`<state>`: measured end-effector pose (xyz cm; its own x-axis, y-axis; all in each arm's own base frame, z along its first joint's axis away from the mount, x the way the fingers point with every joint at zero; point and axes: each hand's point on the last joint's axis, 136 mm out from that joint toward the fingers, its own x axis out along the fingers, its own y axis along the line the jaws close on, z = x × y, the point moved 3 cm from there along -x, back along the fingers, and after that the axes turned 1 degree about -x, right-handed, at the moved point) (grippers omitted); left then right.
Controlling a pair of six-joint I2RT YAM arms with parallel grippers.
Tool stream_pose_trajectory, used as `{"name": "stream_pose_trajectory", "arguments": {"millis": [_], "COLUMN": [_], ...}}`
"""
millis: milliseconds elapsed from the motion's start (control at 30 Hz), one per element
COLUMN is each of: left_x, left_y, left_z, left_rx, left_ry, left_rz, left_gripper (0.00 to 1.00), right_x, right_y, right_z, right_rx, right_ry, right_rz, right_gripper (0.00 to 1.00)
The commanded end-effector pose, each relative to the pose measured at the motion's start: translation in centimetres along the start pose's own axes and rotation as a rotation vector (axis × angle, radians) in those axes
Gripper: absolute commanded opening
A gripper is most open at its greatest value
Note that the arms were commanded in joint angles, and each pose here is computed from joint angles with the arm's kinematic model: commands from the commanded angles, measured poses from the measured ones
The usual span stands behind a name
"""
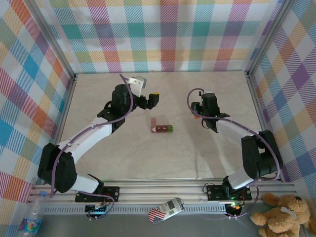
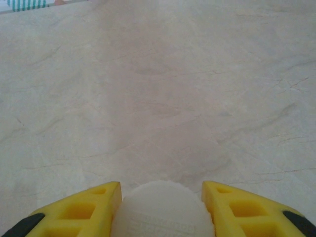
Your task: Sort the pills into containers
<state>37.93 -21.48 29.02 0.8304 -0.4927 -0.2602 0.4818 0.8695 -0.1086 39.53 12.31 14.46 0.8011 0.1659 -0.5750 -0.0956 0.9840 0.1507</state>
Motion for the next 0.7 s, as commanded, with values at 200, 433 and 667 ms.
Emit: {"name": "stream_pose_trajectory", "arguments": {"millis": [200,433,667], "left_x": [-1.2,0.2,1.6], "left_y": [3.0,1.8,1.9], "left_z": [-0.2,-0.8,-1.8], "left_rx": [-0.083,-0.125,-0.158], "left_ry": [-0.006,0.175,0.219], "left_rz": [0.139,0.057,0.055], "left_gripper": [1.00,1.00,1.00], "right_x": [1.5,1.2,-1.2], "right_y": [0.1,0.2,0.8], "right_z": [-2.7,-4.1,-1.4], "right_rx": [0.044,0.057,0.060], "right_ry": [0.003,0.038,0.013], "right_rz": [-0.037,-0.045,-0.025], "right_gripper": [0.32,0.54,0.71]}}
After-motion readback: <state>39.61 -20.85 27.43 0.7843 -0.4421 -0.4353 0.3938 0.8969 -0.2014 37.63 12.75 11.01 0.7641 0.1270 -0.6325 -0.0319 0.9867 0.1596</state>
